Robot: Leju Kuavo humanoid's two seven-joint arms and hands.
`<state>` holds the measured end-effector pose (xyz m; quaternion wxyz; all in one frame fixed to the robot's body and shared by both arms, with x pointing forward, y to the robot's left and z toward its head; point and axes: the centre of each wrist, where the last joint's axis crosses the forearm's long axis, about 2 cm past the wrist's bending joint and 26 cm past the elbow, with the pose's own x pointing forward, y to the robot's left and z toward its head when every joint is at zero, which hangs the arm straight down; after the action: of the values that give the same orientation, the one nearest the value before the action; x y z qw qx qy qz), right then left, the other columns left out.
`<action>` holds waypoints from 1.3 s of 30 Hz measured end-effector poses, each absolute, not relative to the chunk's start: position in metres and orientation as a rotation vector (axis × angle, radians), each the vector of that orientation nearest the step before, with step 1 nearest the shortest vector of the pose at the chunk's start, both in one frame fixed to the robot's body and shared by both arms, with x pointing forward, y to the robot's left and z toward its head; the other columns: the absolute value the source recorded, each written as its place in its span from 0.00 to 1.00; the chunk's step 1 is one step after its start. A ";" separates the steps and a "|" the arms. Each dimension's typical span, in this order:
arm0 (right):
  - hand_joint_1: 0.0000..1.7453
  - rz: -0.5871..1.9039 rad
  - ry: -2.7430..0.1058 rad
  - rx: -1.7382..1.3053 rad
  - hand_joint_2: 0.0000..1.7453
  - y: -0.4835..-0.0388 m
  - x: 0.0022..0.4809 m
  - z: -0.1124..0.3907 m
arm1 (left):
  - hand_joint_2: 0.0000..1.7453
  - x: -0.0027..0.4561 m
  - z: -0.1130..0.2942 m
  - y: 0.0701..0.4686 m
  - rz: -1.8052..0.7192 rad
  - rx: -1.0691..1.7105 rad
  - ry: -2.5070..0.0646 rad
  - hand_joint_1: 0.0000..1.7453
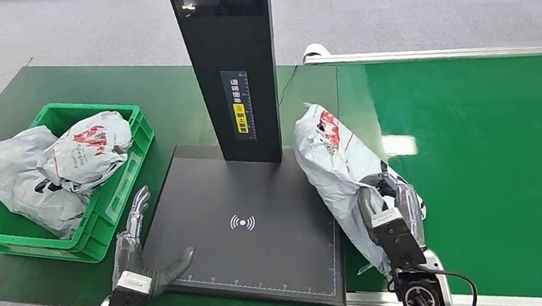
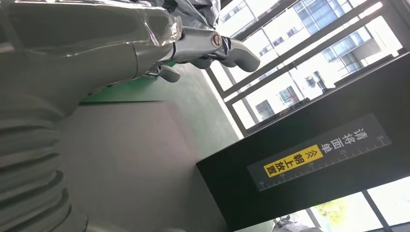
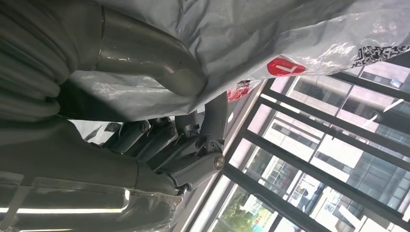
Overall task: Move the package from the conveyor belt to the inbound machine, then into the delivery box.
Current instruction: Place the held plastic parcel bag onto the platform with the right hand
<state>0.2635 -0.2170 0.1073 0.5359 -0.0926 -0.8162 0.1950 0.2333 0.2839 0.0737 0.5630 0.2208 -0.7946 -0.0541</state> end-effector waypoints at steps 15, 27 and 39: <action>1.00 0.580 -1.925 -0.011 1.00 -0.171 0.258 0.099 | 1.00 0.239 0.077 0.284 -0.131 0.522 -1.886 0.00; 1.00 0.649 -1.930 0.225 1.00 -0.110 0.268 0.107 | 1.00 0.254 0.076 0.279 -0.140 0.513 -1.887 0.00; 1.00 0.678 -1.922 0.314 1.00 -0.087 0.272 0.111 | 1.00 0.268 0.073 0.271 -0.147 0.477 -1.892 0.00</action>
<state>0.2724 -0.0873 0.1113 0.5139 0.1306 -0.7996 0.2821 0.2675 0.2712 0.0731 0.5582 0.2022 -0.8022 -0.0625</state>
